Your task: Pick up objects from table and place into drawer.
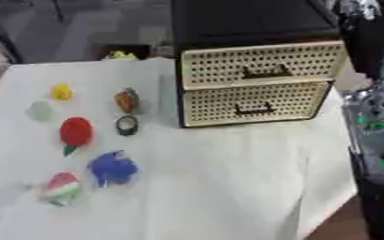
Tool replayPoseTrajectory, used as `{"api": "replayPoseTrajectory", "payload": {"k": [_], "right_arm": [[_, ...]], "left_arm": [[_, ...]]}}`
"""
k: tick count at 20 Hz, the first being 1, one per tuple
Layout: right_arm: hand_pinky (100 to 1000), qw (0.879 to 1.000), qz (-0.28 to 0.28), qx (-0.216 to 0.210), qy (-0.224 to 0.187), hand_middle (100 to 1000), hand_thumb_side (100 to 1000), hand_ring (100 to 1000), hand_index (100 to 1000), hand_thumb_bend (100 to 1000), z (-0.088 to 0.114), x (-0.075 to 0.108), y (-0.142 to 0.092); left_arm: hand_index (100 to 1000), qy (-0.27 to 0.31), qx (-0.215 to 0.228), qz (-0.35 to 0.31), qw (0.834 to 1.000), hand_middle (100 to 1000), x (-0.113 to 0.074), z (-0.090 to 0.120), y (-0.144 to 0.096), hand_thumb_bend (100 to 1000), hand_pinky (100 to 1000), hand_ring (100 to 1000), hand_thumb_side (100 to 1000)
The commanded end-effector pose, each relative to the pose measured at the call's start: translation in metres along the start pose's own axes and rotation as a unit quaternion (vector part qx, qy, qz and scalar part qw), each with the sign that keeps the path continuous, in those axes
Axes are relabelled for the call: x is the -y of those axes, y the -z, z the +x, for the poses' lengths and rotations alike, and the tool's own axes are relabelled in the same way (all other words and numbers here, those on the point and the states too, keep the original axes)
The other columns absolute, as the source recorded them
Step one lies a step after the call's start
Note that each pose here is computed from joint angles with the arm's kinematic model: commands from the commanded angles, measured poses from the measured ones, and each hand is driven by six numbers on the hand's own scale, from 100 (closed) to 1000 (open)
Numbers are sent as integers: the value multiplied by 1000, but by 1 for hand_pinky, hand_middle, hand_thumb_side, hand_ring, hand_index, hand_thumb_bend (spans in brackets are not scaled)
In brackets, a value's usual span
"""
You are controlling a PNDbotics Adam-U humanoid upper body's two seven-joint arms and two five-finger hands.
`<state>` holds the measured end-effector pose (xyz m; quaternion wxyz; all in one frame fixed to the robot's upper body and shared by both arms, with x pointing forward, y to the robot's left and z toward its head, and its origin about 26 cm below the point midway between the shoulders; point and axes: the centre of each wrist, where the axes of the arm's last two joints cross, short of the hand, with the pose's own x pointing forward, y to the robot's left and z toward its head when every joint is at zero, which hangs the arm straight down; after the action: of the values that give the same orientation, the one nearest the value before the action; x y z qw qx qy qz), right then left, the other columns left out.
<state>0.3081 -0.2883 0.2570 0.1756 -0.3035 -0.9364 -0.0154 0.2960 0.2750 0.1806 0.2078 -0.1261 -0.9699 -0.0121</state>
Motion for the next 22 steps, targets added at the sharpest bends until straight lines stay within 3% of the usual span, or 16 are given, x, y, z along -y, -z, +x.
{"api": "replayPoseTrajectory", "payload": {"k": [1, 9, 12, 16, 18, 19, 22], "right_arm": [[296, 1000, -4, 19, -4, 616, 646, 507, 820, 194, 5, 6, 9], [292, 1000, 2, 26, -11, 617, 659, 508, 822, 226, 5, 7, 10], [275, 999, 19, 38, -25, 616, 656, 506, 825, 297, 6, 9, 14], [233, 994, 58, 54, -68, 613, 810, 497, 831, 443, 9, 13, 23], [233, 991, 74, 58, -91, 613, 810, 497, 831, 443, 10, 14, 26], [190, 989, 89, 59, -107, 583, 899, 481, 832, 427, 10, 15, 29], [150, 977, 137, 56, -155, 563, 994, 464, 832, 415, 11, 19, 37]], "left_arm": [[764, 7, 10, -6, 1000, 639, -2, 4, 4, 100, 569, 651, 844], [764, 8, 9, -5, 1000, 639, -2, 4, 4, 100, 569, 651, 844], [764, 8, 8, -6, 1000, 639, -2, 4, 4, 100, 569, 651, 846], [764, 8, 8, -7, 1000, 639, -2, 4, 4, 100, 569, 651, 843], [764, 8, 8, -7, 1000, 639, -2, 4, 4, 100, 569, 651, 843], [764, 8, 8, -8, 1000, 639, -2, 4, 4, 100, 569, 650, 842], [764, 8, 7, -9, 1000, 639, -2, 5, 3, 100, 569, 650, 842]]}}
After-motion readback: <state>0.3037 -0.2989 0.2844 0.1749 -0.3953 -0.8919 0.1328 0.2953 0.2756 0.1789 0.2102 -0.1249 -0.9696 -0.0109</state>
